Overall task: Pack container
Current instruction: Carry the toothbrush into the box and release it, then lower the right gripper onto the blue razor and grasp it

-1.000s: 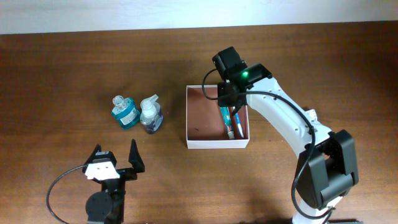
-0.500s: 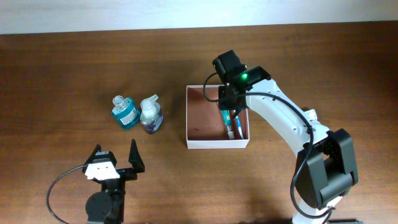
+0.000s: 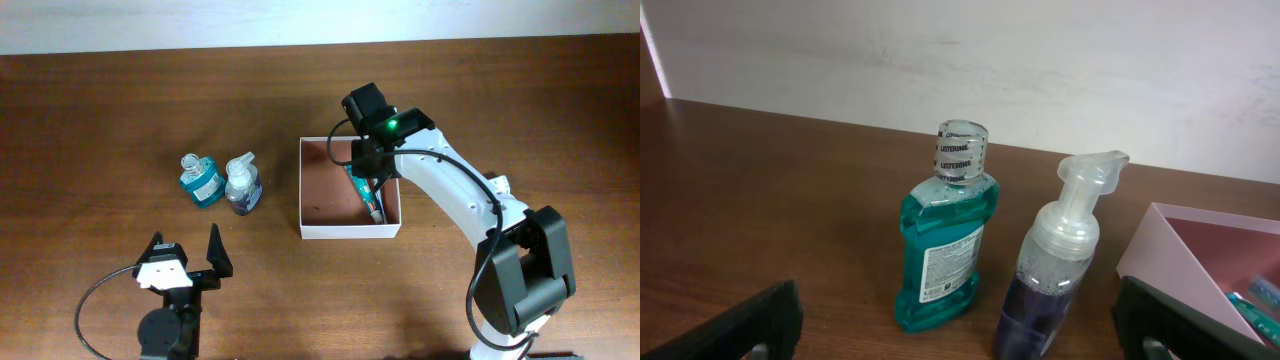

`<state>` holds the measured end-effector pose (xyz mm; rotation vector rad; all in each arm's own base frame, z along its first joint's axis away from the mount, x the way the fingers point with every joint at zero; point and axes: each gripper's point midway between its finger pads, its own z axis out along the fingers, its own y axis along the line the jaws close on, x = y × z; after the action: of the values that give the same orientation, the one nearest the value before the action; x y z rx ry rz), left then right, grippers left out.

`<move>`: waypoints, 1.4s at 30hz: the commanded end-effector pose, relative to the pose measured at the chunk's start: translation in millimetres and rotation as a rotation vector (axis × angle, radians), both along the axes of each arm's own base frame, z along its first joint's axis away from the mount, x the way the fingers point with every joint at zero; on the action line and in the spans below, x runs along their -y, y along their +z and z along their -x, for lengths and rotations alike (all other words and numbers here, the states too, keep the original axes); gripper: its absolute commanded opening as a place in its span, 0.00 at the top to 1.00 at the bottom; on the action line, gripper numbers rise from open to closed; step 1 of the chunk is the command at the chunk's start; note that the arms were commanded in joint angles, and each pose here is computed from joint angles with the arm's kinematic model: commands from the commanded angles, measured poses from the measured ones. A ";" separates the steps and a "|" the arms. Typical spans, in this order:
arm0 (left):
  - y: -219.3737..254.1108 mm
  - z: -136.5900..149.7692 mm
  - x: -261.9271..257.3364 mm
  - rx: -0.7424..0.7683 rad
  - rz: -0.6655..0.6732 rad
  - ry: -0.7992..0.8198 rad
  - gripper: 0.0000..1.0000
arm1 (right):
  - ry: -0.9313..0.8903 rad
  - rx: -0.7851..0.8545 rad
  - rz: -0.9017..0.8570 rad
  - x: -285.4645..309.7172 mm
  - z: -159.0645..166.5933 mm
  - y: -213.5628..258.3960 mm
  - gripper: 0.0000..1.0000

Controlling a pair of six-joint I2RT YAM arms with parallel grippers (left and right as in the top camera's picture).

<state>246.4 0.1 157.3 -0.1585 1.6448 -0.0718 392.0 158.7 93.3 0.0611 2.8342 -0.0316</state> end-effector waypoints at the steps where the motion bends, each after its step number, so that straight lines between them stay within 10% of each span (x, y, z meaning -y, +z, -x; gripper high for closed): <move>1: -2.1 -0.2 -2.2 -0.005 -0.017 0.011 0.00 | 0.025 0.003 0.016 -1.0 -1.2 -4.8 0.63; 17: -2.0 -0.2 -2.2 -0.005 -0.017 0.011 0.01 | -0.115 0.017 0.048 108.9 -8.4 62.0 0.59; 42: -2.0 -0.2 -2.2 -0.005 -0.017 0.011 0.01 | -0.149 -0.252 0.028 196.6 56.6 -75.7 0.53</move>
<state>246.4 0.1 157.3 -0.1585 1.6448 -0.0718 341.2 -40.5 28.4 0.3447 3.0475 -0.1423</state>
